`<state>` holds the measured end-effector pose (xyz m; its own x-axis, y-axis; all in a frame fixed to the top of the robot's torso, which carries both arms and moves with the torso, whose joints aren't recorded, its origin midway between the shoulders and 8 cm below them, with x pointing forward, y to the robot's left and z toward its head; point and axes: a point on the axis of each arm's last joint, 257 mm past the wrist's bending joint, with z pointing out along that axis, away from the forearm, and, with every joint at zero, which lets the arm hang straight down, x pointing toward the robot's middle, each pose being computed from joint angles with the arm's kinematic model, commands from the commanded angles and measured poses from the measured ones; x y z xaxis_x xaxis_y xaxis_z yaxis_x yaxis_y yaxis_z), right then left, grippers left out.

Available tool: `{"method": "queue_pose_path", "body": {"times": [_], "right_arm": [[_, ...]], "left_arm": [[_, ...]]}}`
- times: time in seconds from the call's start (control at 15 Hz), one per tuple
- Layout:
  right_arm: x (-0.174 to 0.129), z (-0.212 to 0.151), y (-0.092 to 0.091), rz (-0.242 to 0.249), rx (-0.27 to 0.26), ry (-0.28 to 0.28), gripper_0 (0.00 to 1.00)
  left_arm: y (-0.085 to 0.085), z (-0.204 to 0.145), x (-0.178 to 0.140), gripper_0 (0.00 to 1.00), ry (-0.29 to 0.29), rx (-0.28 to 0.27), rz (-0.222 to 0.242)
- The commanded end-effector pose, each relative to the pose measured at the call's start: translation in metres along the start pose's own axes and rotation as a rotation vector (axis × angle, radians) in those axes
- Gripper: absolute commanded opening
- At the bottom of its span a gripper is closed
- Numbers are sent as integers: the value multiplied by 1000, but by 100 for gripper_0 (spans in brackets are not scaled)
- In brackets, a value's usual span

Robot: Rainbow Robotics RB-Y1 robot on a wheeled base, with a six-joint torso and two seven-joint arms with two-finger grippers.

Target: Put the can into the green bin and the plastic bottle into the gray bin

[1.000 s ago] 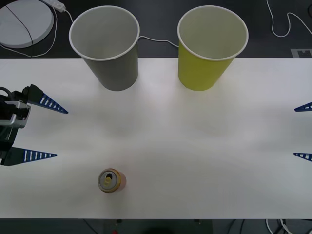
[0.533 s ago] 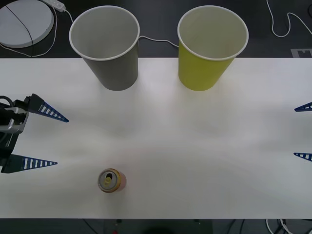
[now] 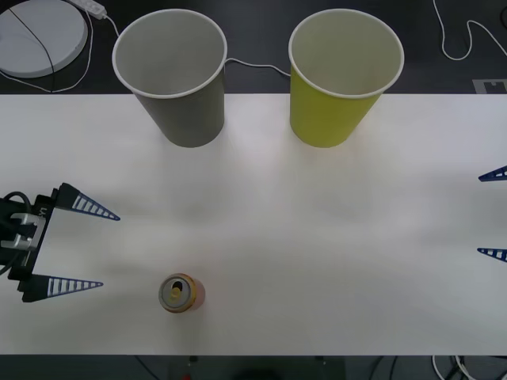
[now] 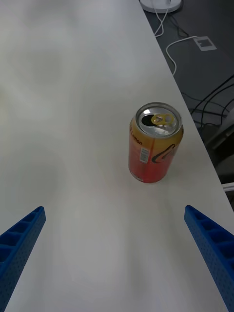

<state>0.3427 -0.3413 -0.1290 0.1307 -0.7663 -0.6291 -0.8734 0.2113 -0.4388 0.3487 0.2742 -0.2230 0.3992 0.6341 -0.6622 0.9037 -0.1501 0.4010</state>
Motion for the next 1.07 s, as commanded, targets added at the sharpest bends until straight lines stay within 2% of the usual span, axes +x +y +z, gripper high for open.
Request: {"method": "queue_pose_path", "body": {"times": [0.07,0.2,0.47,0.73,0.87,1.07], "right_arm": [[0,0,0,0,0,0,100],[0,0,0,0,0,0,100],[0,0,0,0,0,0,100],[0,0,0,0,0,0,100],[0,0,0,0,0,0,100],[0,0,0,0,0,0,100]], "left_arm": [[-10,13,11,100,-40,-19,5],[-18,25,14,100,-75,-26,4],[-39,46,18,100,-154,-34,-50],[-54,62,22,100,-178,-22,-89],[-58,69,24,100,-188,-29,-98],[-62,82,31,100,-204,-60,-78]]}}
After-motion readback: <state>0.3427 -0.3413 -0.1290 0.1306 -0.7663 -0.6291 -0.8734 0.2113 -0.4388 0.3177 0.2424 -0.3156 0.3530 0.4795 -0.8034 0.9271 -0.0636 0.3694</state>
